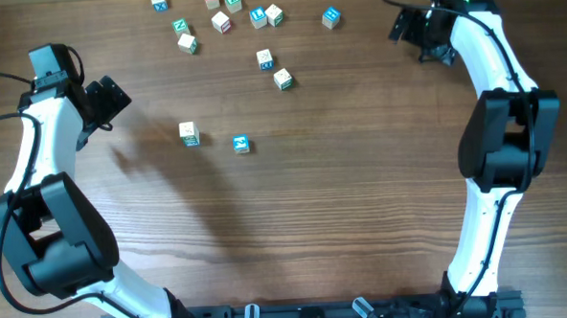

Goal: Form a tower
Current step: 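Open the right gripper and retract the right arm upward, then reach the left gripper down to the blue '2' block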

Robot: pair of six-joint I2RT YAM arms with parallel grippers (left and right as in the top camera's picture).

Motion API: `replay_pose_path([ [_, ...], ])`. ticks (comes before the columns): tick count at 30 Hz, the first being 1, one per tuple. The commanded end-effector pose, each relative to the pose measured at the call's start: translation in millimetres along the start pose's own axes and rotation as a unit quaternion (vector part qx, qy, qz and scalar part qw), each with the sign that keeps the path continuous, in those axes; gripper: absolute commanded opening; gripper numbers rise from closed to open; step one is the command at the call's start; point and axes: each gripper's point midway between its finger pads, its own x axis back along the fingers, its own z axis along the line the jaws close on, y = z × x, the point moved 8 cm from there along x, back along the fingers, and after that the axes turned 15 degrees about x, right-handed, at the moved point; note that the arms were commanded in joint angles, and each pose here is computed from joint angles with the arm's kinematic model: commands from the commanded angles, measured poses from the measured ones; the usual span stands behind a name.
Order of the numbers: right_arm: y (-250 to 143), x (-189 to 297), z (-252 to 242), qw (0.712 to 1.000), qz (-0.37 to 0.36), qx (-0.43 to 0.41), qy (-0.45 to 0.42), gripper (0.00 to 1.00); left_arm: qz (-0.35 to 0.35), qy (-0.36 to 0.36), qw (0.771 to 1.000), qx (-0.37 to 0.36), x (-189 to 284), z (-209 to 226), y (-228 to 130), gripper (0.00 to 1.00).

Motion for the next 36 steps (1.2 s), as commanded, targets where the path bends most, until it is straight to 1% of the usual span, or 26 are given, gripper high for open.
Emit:
replay_pose_path([
  [1, 19.8, 18.8, 6.9, 0.998, -0.055, 0.013, 0.007, 1.0, -0.015, -0.012, 1.0, 0.009, 11.8, -2.8, 7.2, 1.0],
  [8, 22.9, 19.2, 7.4, 0.998, -0.064, 0.013, 0.008, 1.0, -0.018, -0.014, 1.0, 0.008, 11.9, -3.5, 8.3, 1.0],
  [11, 22.9, 19.2, 7.4, 0.998, -0.064, 0.013, 0.008, 1.0, -0.131, -0.085, 0.988, 0.014, 19.7, -27.9, 44.0, 1.0],
  [12, 22.9, 19.2, 7.4, 0.998, -0.064, 0.013, 0.008, 1.0, -0.154, -0.104, 0.982, 0.016, 23.2, -33.8, 51.6, 1.0],
  [13, 22.9, 19.2, 7.4, 0.998, -0.064, 0.013, 0.008, 1.0, -0.168, -0.115, 0.979, 0.016, 25.4, -37.0, 55.9, 1.0],
  [15, 22.9, 19.2, 7.4, 0.998, -0.064, 0.013, 0.008, 1.0, -0.169, -0.121, 0.978, 0.016, 26.0, -38.5, 56.6, 1.0],
  [16, 22.9, 19.2, 7.4, 0.998, -0.064, 0.013, 0.008, 1.0, -0.162, -0.137, 0.977, 0.018, 26.7, -42.4, 55.4, 1.0],
  [17, 22.9, 19.2, 7.4, 0.998, -0.064, 0.013, 0.008, 1.0, -0.127, -0.162, 0.978, 0.021, 26.6, -46.4, 47.5, 1.0],
  [19, 22.9, 19.2, 7.4, 0.998, -0.064, 0.013, 0.008, 1.0, -0.031, -0.207, 0.978, 0.016, 26.6, -51.2, 25.3, 1.0],
  [20, 22.9, 19.2, 7.4, 0.998, -0.064, 0.013, 0.008, 1.0, -0.012, -0.235, 0.972, 0.014, 28.6, -56.5, 22.4, 1.0],
  [22, 22.9, 19.2, 7.4, 0.998, -0.064, 0.013, 0.008, 1.0, 0.014, -0.329, 0.943, -0.041, 47.4, -73.3, 18.9, 1.0],
  [23, 22.9, 19.2, 7.4, 0.998, -0.064, 0.013, 0.008, 1.0, 0.023, -0.369, 0.927, -0.057, 59.4, -80.8, 18.4, 1.0],
  [24, 22.9, 19.2, 7.4, 0.998, -0.064, 0.013, 0.008, 1.0, 0.029, -0.402, 0.913, -0.066, 72.9, -88.8, 18.4, 1.0],
  [25, 22.9, 19.2, 7.4, 0.998, -0.064, 0.014, 0.008, 1.0, 0.034, -0.418, 0.906, -0.065, 91.4, -98.0, 18.0, 1.0],
  [28, 22.9, 19.2, 7.4, 0.998, -0.064, 0.013, 0.008, 1.0, 0.059, -0.419, 0.903, -0.078, 126.0, -115.0, 5.1, 1.0],
  [29, 22.9, 19.2, 7.4, 0.998, -0.064, 0.013, 0.008, 1.0, 0.074, -0.416, 0.902, -0.088, 138.9, -123.3, -5.4, 1.0],
  [32, 22.9, 19.2, 7.4, 0.998, -0.064, 0.013, 0.008, 1.0, 0.093, -0.363, 0.921, -0.106, 155.0, -138.4, -38.6, 1.0],
  [33, 22.9, 19.2, 7.4, 0.998, -0.064, 0.014, 0.008, 0.99, 0.107, -0.34, 0.926, -0.122, 156.0, -144.9, -59.6, 1.0],
  [34, 22.9, 19.2, 7.4, 0.998, -0.064, 0.013, 0.008, 1.0, 0.132, -0.332, 0.924, -0.14, 156.1, -151.6, -81.3, 1.0],
  [36, 22.9, 19.2, 7.4, 0.998, -0.064, 0.013, 0.008, 1.0, 0.162, -0.303, 0.925, -0.16, 153.4, -153.5, -108.8, 1.0],
])
